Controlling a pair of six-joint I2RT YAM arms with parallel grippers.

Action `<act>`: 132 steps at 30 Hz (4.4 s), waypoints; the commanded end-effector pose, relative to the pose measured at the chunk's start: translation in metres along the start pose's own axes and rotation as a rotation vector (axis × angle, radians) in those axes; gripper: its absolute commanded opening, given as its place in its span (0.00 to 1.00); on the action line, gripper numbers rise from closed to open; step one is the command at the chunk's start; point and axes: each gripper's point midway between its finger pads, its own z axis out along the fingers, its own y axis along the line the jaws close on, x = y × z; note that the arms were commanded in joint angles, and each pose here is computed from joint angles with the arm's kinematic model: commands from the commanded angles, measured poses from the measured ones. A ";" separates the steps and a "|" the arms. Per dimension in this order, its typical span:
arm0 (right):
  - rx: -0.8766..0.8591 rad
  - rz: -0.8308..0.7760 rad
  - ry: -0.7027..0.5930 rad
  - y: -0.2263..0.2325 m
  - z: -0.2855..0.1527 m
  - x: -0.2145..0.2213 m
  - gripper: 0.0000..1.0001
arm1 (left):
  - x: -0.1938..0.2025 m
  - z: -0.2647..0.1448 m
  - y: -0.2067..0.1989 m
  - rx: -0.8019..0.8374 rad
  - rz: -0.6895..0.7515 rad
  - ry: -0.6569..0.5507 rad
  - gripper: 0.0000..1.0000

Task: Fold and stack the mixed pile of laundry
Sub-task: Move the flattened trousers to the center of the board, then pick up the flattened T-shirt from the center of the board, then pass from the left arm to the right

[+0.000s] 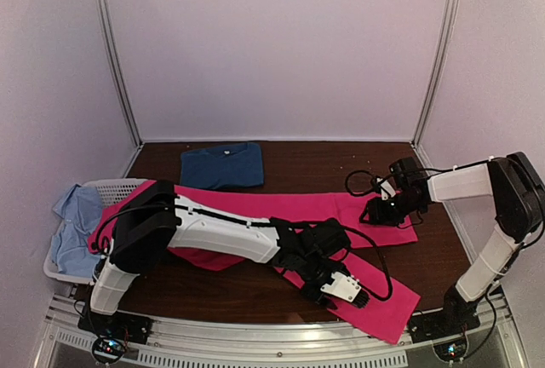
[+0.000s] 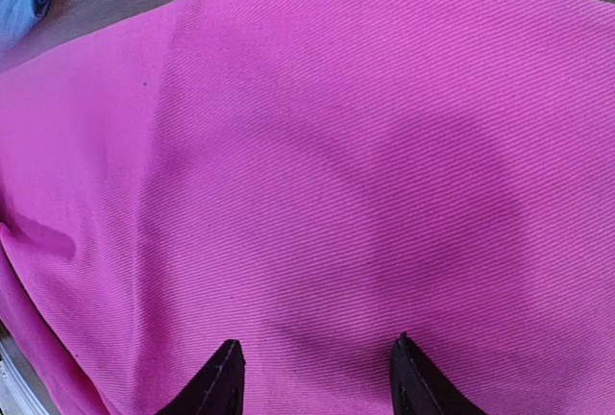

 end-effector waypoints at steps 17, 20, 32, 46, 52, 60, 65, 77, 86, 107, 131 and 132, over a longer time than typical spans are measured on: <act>0.033 0.032 0.160 -0.010 0.014 0.051 0.52 | 0.007 -0.016 -0.028 0.073 -0.074 0.039 0.48; 0.032 0.030 0.158 -0.009 0.013 0.050 0.52 | 0.008 -0.008 -0.027 0.081 -0.068 0.035 0.47; -0.043 -0.054 -0.068 0.020 -0.033 0.008 0.57 | 0.002 -0.017 -0.012 0.051 -0.124 -0.037 0.00; -0.116 -0.294 -0.648 0.074 -0.192 -0.044 0.80 | 0.009 -0.101 0.110 0.001 -0.603 -0.339 0.00; -0.079 -0.247 -0.587 0.060 -0.180 -0.029 0.81 | 0.080 -0.097 0.162 -0.040 -0.829 -0.367 0.00; 0.129 -0.081 -0.359 0.012 -0.128 -0.022 0.81 | 0.138 -0.075 0.181 -0.144 -0.896 -0.264 0.00; 0.179 0.023 -0.222 -0.015 -0.094 -0.009 0.80 | 0.146 -0.070 0.179 -0.153 -0.892 -0.248 0.00; 0.150 0.025 -0.086 -0.030 -0.065 -0.028 0.61 | 0.147 -0.070 0.178 -0.168 -0.851 -0.244 0.00; 0.144 0.004 0.019 -0.040 -0.031 -0.022 0.60 | 0.147 -0.070 0.179 -0.172 -0.843 -0.249 0.00; 0.245 -0.040 0.050 -0.060 -0.020 -0.029 0.57 | 0.143 -0.070 0.182 -0.169 -0.833 -0.276 0.00; 0.229 -0.107 -0.063 -0.024 -0.051 -0.058 0.00 | 0.137 -0.136 0.203 -0.260 -0.885 -0.315 0.33; 0.231 -0.105 -0.109 -0.021 -0.060 -0.067 0.00 | 0.142 -0.156 0.206 -0.306 -0.904 -0.306 0.40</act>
